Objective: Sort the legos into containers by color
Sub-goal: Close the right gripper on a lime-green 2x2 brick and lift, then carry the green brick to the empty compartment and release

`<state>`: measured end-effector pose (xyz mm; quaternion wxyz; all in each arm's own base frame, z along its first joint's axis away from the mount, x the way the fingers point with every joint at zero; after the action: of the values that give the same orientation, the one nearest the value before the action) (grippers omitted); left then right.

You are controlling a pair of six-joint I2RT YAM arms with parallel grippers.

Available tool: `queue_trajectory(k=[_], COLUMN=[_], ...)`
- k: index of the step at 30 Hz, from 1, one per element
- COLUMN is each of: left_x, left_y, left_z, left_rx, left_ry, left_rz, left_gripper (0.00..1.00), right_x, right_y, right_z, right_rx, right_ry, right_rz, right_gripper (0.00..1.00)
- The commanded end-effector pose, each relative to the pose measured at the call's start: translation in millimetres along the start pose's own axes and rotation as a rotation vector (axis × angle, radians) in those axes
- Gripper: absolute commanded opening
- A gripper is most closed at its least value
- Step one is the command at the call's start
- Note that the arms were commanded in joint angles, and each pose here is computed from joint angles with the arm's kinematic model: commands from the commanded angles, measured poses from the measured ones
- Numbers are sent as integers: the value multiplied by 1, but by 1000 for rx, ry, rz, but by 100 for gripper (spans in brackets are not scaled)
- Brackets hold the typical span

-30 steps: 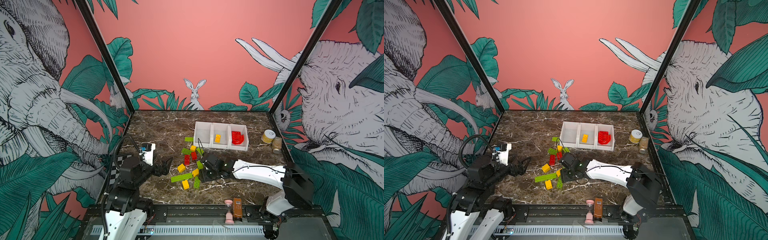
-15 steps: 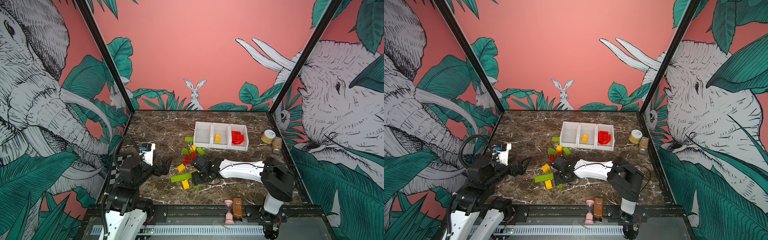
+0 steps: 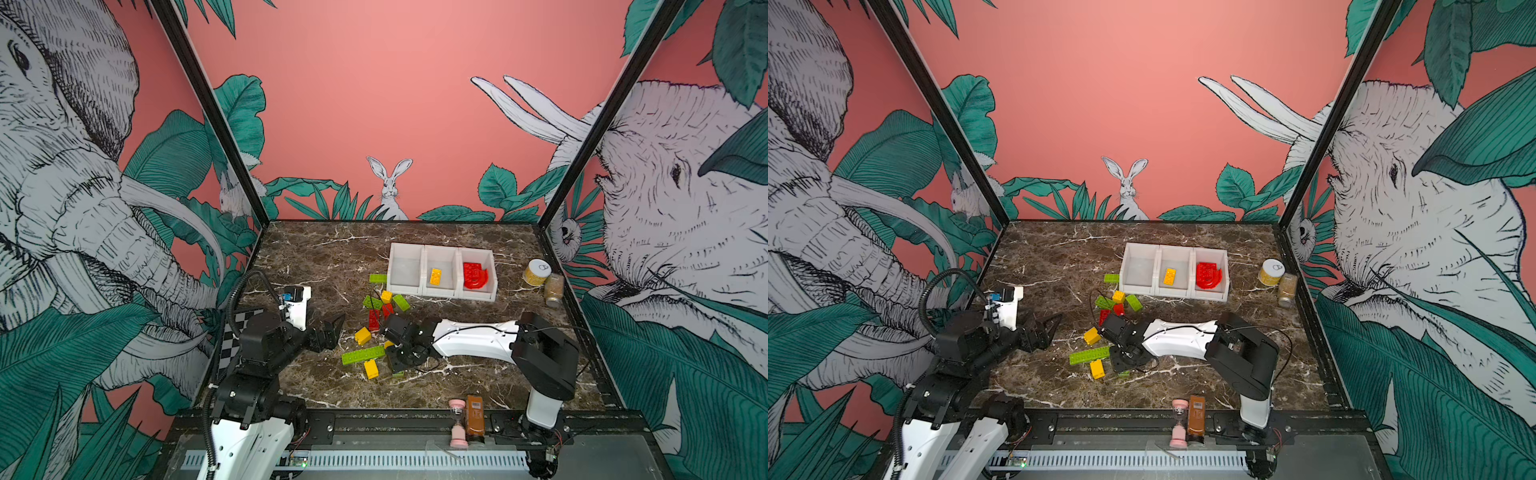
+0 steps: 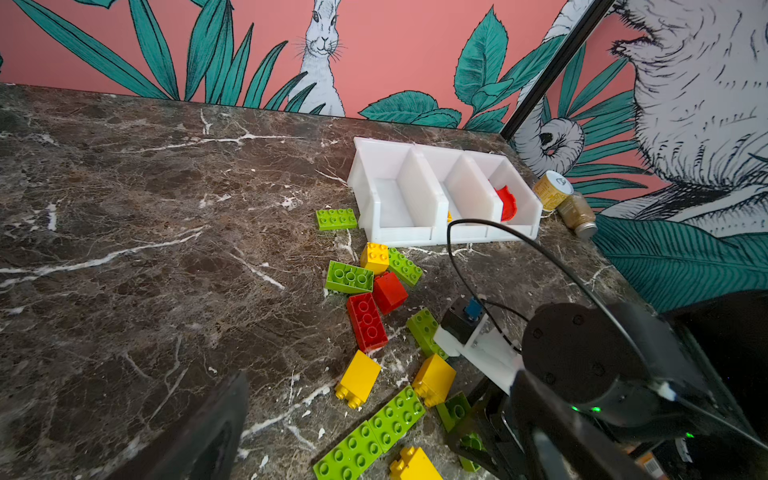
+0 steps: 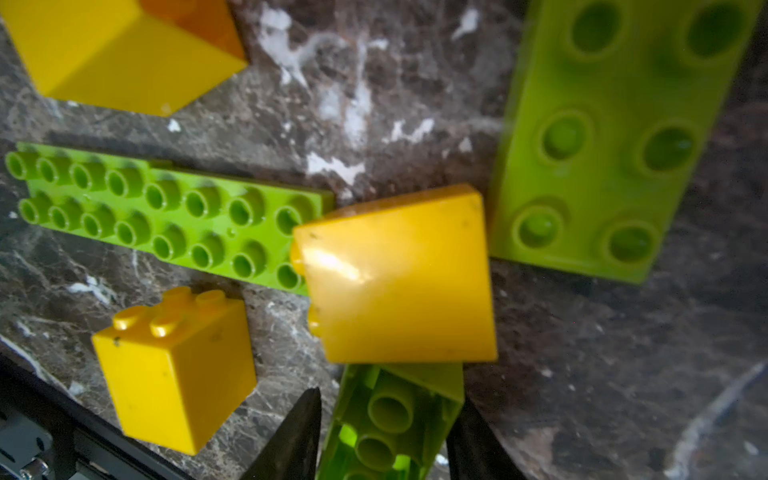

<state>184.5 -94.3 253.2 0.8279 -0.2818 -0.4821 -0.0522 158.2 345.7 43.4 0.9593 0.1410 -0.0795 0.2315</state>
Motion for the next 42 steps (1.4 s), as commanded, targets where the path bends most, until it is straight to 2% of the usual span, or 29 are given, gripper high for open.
queue_trajectory(k=[1, 9, 14, 20, 30, 36, 42], left_x=[0, -1, 0, 0, -1, -4, -5], left_y=[-2, -2, -3, -4, 1, 5, 6], left_z=[0, -1, 0, 0, 0, -8, -10], left_rx=[-7, -13, -15, -20, 13, 25, 31], left_ry=[9, 14, 13, 14, 20, 61, 74], left_rz=[2, 7, 8, 7, 14, 27, 29], left_gripper=[99, 99, 99, 99, 99, 99, 99], right_x=[-15, -12, -4, 27, 110, 175, 232], right_y=[-16, -30, -44, -62, -85, -94, -111], right_z=[5, 26, 50, 98, 137, 129, 109], right_rx=[-66, -94, -85, -58, -40, -34, -15], right_ry=[24, -19, -52, -178, -296, -388, -467], right_rz=[7, 8, -3, -10, 37, 66, 23], right_gripper=[43, 29, 27, 25, 25, 25, 25])
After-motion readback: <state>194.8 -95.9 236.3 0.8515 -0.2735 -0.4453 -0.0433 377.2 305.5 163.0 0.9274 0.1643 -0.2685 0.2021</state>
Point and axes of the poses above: each gripper's point midway between its finger pads, its own z axis back along the fingers, its own y axis along the line the jaws close on, x = y × z, the point moved 2 cm from there along z, back along the fingers, and after that the axes turned 6 degrees about z, right-handed, at the moved point
